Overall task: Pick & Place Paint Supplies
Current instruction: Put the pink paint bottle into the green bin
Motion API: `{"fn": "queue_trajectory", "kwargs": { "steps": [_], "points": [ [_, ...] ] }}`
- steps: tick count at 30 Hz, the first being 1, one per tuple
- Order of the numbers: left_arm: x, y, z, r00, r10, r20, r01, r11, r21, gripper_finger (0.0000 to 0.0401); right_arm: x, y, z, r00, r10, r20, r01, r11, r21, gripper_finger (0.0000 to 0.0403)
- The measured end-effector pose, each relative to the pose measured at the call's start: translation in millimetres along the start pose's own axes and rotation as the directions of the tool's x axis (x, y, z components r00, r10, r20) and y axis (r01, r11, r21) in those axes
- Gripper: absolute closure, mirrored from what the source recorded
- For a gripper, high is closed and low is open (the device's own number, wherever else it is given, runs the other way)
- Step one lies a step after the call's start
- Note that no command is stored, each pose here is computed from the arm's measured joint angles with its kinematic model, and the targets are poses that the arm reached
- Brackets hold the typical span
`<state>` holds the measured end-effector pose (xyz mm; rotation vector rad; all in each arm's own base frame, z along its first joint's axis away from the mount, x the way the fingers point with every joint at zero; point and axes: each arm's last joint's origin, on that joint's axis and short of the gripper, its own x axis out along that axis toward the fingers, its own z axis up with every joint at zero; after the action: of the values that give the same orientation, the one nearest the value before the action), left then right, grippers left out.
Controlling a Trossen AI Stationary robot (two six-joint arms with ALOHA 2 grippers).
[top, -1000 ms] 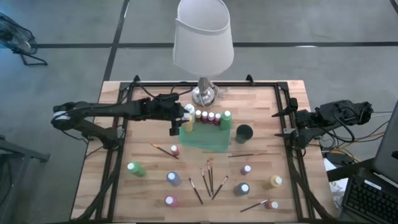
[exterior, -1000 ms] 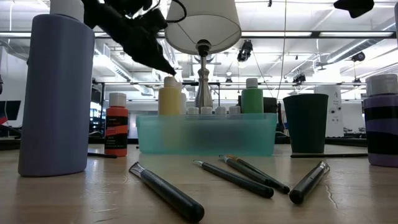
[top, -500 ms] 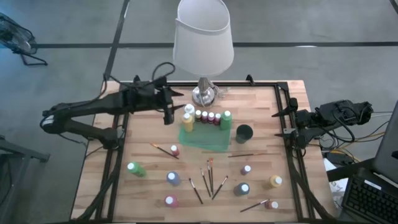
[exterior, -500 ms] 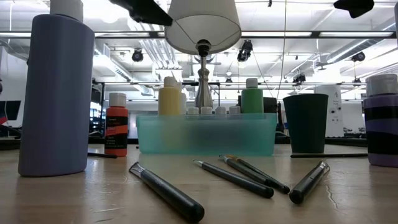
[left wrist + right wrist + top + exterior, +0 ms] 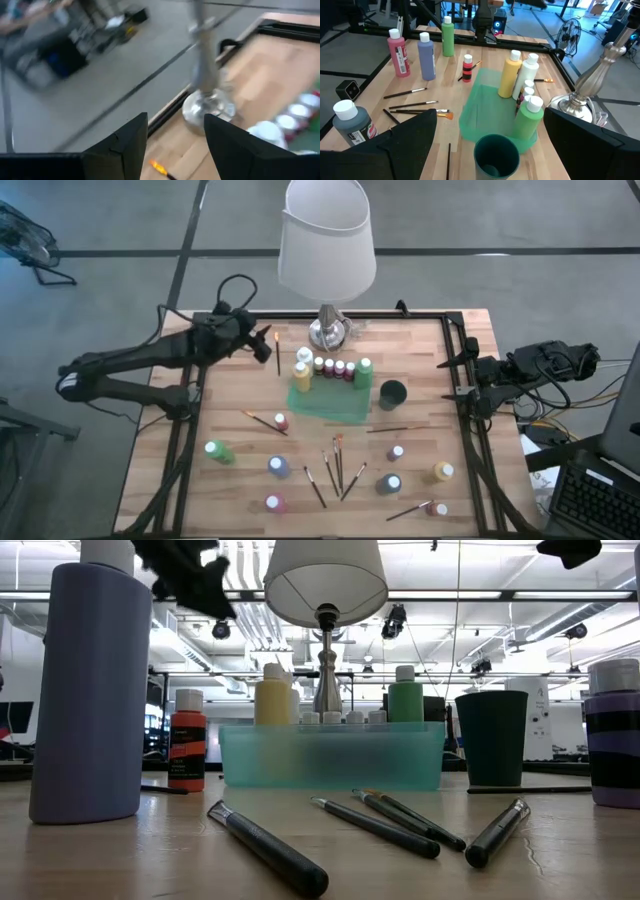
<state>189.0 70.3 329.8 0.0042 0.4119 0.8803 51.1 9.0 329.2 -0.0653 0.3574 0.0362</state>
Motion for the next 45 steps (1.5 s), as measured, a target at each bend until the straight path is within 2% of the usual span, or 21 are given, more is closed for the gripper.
{"fn": "queue_trajectory", "kwargs": {
  "steps": [3,6,9,13,19,25,37,45],
  "points": [
    [15.5,4.4,-18.2,0.996,0.063,-0.055,-0.071,0.984,-0.164,0.0201,-0.1,0.0,0.0,1.0,0.0,0.0,0.0,1.0,0.0,0.0039],
    [29.9,11.4,-36.2,0.986,0.108,-0.127,-0.142,0.941,-0.309,0.0201,0.0,0.0,0.0,1.0,0.0,0.0,0.0,1.0,0.001,0.0039],
    [42.9,18.9,-50.3,0.977,0.079,-0.196,-0.159,0.888,-0.432,0.0201,-0.1,0.0,0.0,1.0,0.0,0.0,0.0,1.0,0.0,0.0039],
    [61.8,29.1,-63.8,0.957,-0.005,-0.289,-0.15,0.847,-0.51,0.0202,-0.1,0.0,0.0,1.0,0.0,0.0,0.0,1.0,0.0,0.0039],
    [93.4,36.7,-71.6,0.914,-0.097,-0.393,-0.153,0.815,-0.558,0.0202,0.0,0.0,0.0,1.0,0.0,0.0,0.0,1.0,0.001,0.0039],
    [123.7,32.5,-59.9,0.874,-0.215,-0.437,-0.127,0.765,-0.631,0.0202,0.0,0.0,0.0,1.0,0.0,0.0,0.0,1.0,0.0,0.0039],
    [160.3,47.8,-33.9,0.784,-0.145,-0.603,-0.348,0.703,-0.621,0.0202,0.0,0.0,0.0,1.0,0.0,0.0,0.0,1.0,0.001,0.0039],
    [179.3,60.7,-42.7,0.745,-0.104,-0.659,-0.473,0.615,-0.631,0.0202,-1.1,-0.2,-0.4,1.0,0.007,0.004,-0.007,0.999,-0.033,0.0039]
  ]
}}
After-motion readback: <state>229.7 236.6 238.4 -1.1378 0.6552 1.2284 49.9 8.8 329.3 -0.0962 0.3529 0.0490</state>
